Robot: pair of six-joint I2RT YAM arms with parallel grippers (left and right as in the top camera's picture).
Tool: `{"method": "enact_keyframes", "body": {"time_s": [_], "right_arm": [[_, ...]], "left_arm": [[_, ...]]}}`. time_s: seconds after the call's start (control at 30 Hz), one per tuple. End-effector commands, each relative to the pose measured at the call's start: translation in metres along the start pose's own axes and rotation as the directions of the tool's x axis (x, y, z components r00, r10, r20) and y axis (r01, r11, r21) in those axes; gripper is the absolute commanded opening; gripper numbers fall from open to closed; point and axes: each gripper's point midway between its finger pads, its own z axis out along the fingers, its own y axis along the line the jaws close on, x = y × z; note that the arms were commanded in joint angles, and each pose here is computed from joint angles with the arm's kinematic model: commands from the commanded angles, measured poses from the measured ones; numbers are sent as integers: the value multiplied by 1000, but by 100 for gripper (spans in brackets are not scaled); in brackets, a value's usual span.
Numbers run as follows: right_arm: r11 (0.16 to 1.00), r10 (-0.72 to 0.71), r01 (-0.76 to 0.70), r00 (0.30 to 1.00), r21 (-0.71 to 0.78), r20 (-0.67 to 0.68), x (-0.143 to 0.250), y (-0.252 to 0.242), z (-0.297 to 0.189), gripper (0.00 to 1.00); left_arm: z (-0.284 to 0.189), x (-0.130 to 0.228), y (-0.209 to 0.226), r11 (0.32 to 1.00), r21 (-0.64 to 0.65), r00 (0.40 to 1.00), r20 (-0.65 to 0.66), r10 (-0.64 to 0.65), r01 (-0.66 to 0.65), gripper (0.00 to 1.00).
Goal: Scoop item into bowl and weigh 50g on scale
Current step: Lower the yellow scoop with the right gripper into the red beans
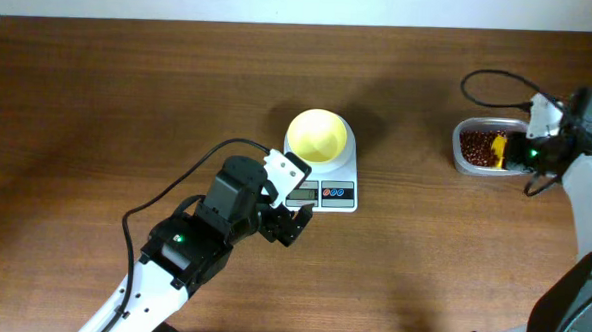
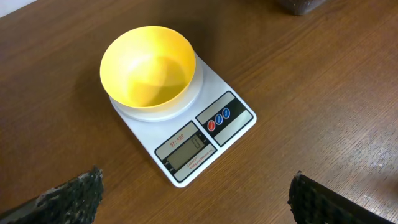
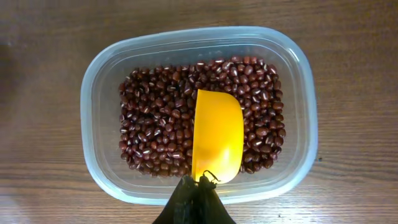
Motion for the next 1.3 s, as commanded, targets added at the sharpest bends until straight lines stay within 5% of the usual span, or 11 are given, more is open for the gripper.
{"method": "enact_keyframes", "body": {"time_s": [0.0, 0.33, 1.27], "right_arm": [[997, 57, -58, 998, -55, -27, 11, 2, 7, 4], [985, 95, -110, 989, -134, -117, 29, 11, 36, 4], [933, 242, -261, 965, -247, -106, 18, 27, 33, 4]], "left_arm": [[2, 4, -1, 1000, 6, 1000, -10, -13, 13, 99], [2, 4, -1, 1000, 6, 1000, -10, -12, 12, 99], [2, 4, -1, 1000, 6, 1000, -10, -13, 13, 99]]}}
